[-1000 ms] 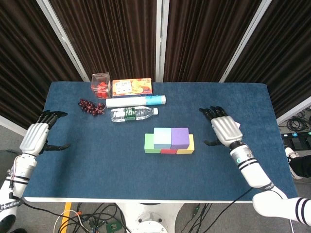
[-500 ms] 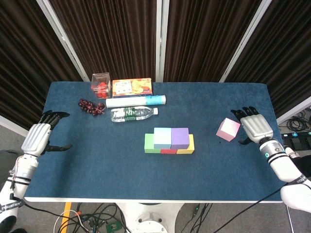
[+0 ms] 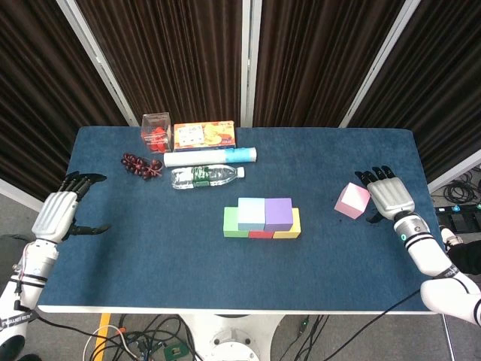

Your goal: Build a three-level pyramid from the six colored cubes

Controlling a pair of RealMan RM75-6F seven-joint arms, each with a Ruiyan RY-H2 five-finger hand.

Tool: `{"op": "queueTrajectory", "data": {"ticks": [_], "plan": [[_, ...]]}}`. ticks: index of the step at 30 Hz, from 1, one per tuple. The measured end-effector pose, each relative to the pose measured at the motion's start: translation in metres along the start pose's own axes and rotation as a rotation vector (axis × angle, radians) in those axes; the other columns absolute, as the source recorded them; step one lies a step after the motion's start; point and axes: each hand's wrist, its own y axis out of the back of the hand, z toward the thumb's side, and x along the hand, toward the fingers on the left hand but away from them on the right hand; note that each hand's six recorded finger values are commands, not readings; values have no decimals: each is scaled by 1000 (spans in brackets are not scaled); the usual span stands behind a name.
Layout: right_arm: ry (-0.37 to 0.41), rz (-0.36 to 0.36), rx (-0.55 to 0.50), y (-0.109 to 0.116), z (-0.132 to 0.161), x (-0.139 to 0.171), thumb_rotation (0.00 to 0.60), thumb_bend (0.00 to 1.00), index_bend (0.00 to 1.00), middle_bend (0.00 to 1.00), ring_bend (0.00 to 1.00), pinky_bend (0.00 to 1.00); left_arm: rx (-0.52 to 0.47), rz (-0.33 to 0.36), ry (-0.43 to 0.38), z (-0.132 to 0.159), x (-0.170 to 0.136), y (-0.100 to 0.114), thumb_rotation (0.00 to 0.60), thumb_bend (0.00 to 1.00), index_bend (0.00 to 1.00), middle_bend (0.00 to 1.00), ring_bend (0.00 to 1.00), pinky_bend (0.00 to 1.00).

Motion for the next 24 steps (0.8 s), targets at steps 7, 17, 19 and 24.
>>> {"op": "queueTrajectory", "data": {"ticks": [7,17,19,24], "plan": [[-78,38,-172,-17,4,-11,600,0,0,175,0,0,-7,2,4,-5,-1,0,600,80,184,153,92,65],[-120,5,-291,-29,17,-30,600,25,0,224,0,0,-17,12,5,-7,-5,3,600,80,183,152,92,65],[-121,-9,-294,-30,16,-32,600,26,0,229,0,0,-17,13,5,-8,-5,4,600,80,184,152,92,65],[-123,-38,-315,-33,12,-36,600,41,0,270,4,0,-23,9,5,-8,-6,4,600,79,183,150,92,65]]}}
